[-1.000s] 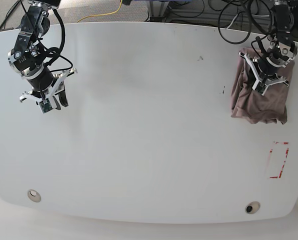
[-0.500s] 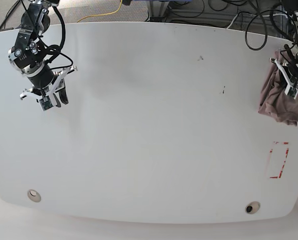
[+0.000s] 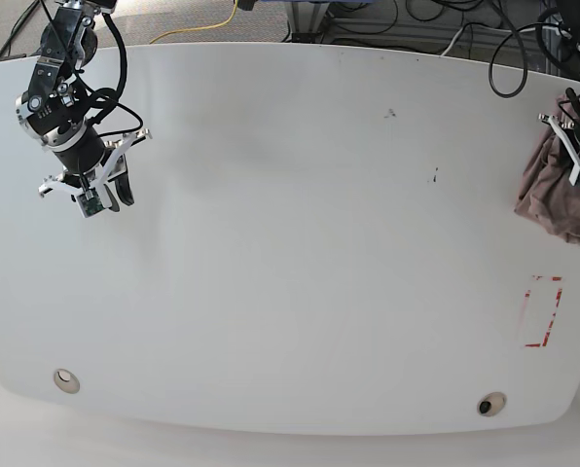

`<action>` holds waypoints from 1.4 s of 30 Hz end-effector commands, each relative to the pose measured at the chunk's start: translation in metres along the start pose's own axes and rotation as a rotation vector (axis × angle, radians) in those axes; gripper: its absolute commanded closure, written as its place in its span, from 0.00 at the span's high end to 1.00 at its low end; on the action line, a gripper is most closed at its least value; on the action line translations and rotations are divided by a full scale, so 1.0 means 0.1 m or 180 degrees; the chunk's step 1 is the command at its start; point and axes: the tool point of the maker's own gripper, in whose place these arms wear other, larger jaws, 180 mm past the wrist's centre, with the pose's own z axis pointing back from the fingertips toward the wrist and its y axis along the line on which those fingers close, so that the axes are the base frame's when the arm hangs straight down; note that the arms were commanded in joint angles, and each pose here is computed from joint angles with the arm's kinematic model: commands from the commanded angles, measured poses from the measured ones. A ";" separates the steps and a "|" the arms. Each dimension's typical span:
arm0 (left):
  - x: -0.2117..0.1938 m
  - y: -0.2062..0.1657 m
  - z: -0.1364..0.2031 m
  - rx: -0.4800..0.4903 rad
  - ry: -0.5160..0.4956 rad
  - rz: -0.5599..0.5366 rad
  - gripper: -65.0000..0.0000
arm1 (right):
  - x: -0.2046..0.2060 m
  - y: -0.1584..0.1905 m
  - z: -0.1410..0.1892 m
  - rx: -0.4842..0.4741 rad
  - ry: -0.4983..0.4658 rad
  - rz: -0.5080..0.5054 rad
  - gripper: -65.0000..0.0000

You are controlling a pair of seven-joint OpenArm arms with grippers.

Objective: Layout the t-shirt on the table in an organized manner, then fold the t-shirt properly
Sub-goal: 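Carry the bundle with the left gripper beside the red rectangle and release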

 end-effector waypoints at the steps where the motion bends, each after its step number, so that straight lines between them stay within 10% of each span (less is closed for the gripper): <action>1: 0.14 0.24 0.09 0.0189 -0.0112 -0.0032 0.06 | 0.17 -0.05 0.04 -0.0038 -0.0178 0.0068 0.19; 25: 1.90 -1.11 0.11 -0.0499 -0.2285 0.0449 0.06 | 0.48 0.32 -0.28 -0.0163 -0.1039 -0.0044 0.19; 42: 1.71 -1.97 0.50 -0.0651 -0.2449 0.0806 0.06 | -0.47 0.70 0.12 -0.0075 -0.0967 -0.0446 0.19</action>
